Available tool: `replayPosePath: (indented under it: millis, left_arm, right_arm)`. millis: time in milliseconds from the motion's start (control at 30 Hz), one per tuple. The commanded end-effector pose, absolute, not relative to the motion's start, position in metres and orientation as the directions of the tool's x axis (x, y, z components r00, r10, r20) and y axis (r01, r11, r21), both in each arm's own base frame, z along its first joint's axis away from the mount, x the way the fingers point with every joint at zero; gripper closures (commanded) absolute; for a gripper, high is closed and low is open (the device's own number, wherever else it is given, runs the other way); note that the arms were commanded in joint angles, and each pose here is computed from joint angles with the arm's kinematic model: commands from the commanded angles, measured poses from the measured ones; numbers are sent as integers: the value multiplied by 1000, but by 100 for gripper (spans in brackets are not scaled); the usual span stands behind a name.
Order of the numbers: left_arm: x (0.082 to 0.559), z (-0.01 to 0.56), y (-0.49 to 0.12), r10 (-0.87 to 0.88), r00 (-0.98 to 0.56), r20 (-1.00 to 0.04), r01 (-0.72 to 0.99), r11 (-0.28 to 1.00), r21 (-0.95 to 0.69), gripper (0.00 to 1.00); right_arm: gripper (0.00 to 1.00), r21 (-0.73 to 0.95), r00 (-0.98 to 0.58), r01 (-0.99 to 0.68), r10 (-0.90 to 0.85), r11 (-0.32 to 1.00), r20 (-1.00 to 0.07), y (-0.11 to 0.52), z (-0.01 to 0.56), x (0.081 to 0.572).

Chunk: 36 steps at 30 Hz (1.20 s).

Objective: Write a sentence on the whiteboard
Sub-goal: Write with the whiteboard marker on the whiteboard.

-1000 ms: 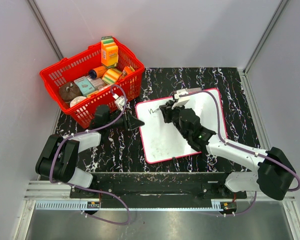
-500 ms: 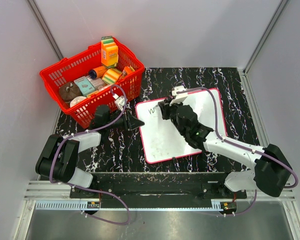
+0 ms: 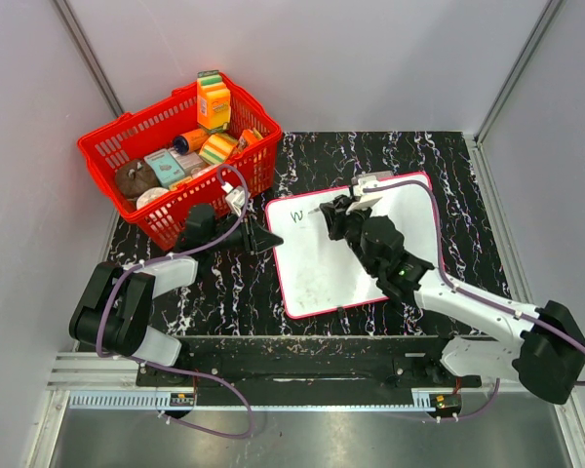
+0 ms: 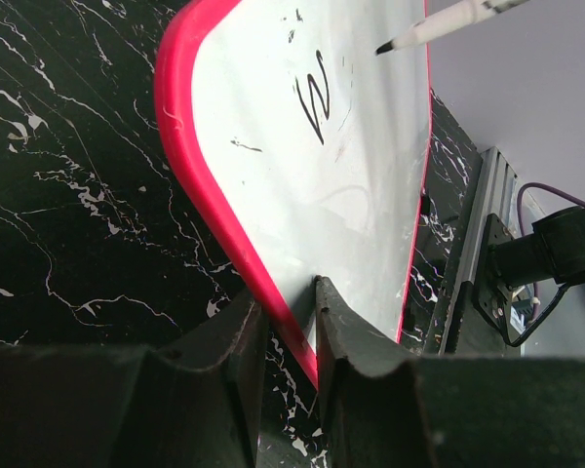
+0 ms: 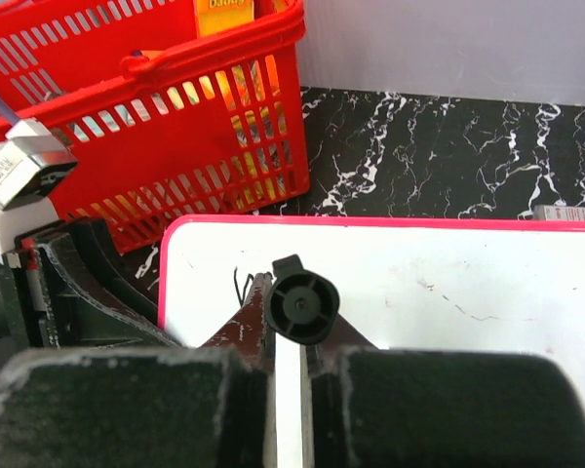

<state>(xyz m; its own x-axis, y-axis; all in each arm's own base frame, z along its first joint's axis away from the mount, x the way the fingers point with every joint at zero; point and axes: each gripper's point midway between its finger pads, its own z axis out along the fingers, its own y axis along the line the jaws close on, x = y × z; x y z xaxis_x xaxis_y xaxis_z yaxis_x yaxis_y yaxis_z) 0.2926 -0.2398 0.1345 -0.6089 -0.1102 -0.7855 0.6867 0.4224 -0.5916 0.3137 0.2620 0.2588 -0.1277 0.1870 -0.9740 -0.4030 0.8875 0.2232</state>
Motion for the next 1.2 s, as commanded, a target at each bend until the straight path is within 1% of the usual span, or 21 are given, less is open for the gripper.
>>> replayPosePath:
  millis: [0,400,700,1000,1167]
  left_arm:
    - [295,136,-246,-60,-533,-844,756,413,-507,100]
    - [295,135,-246,-58,-535,-843,756,414,-508,100]
    - [294,135,-247,-56,-533,-845,759,410,-506,100]
    - [294,135,-247,-56,-534,-844,758,410,-507,100]
    - [294,136,-248,-55,-533,-844,760,408,-506,100]
  right_arm:
    - [100,243,-74,-377,233,894,-970,254,278,316]
    - [100,240,-90,-385,222,891,-971,267,275,324]
    - [100,231,-65,-372,223,899,-973,263,281,326]
    - [100,223,-67,-351,213,909,-975,262,276,330]
    - [100,218,-75,-367,205,904,-976,267,275,330]
